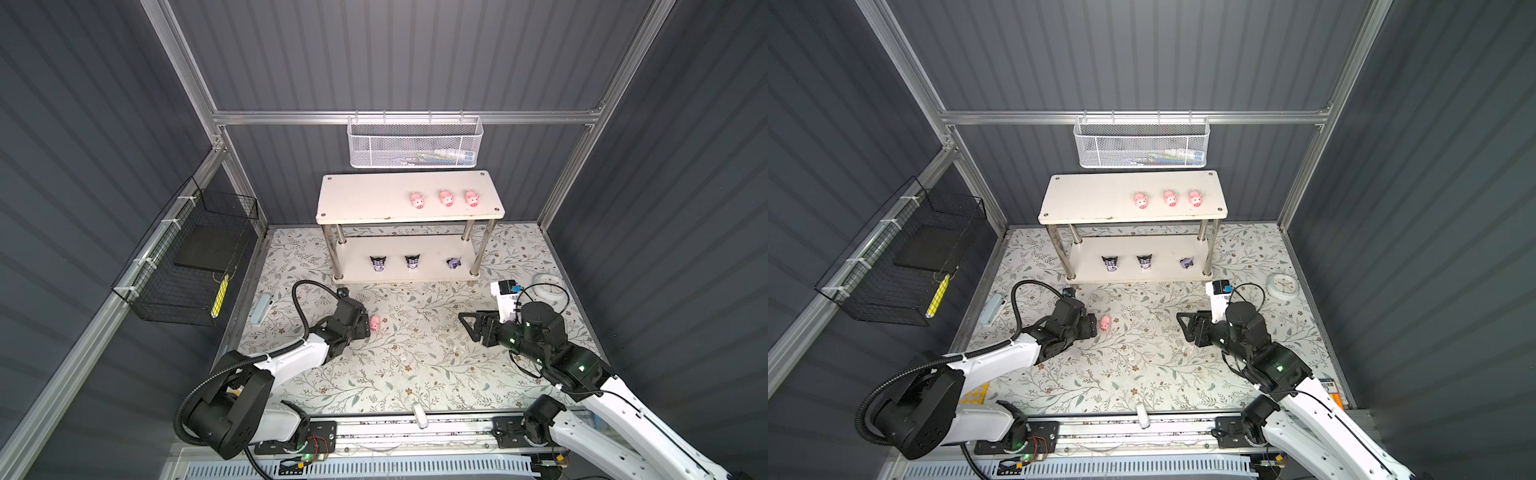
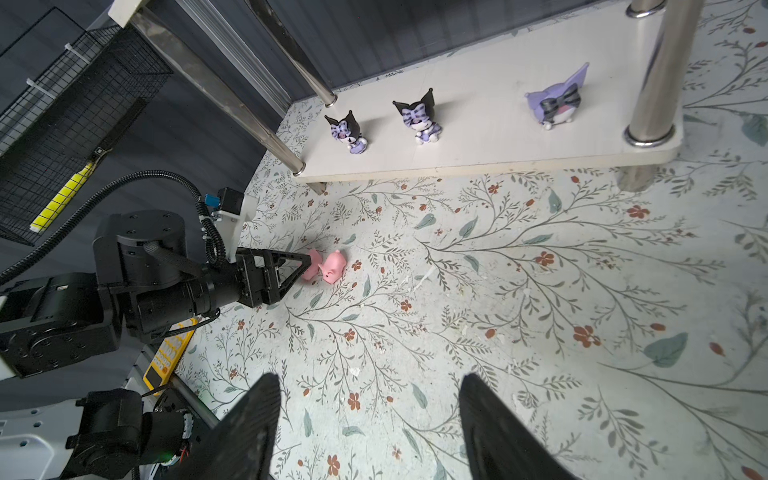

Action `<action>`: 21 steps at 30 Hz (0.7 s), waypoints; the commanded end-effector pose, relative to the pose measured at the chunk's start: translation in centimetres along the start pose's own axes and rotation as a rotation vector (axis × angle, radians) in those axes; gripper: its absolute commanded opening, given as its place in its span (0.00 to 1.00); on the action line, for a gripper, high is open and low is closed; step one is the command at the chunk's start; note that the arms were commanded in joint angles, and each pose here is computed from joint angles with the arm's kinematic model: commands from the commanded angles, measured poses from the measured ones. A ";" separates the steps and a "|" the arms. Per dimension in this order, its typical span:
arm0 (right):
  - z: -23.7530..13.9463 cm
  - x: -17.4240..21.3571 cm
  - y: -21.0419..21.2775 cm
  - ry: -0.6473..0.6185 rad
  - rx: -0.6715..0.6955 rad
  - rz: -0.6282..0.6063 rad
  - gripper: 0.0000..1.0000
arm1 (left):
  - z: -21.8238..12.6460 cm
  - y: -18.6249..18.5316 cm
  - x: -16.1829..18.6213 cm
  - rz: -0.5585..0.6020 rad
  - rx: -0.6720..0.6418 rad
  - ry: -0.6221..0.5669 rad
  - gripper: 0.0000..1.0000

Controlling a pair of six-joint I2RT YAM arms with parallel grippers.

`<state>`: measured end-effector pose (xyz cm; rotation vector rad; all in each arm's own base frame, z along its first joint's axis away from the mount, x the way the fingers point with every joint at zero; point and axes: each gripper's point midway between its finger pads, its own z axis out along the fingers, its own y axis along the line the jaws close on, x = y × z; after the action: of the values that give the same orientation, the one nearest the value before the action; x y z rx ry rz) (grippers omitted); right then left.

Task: Place and organize the plastic toys onto the shelf
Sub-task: 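Lower the open left gripper around the nearer pink pig while the right arm draws back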

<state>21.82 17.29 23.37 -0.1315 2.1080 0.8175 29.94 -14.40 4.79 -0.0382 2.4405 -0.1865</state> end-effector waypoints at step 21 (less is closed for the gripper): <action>2.4 0.5 0.1 0.037 -0.015 0.008 0.70 | 2.2 -1.2 -0.3 0.041 0.014 0.023 0.51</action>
<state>23.03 18.47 21.76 -0.1311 2.1524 0.8219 30.78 -15.08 2.88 0.0067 2.4764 -0.1571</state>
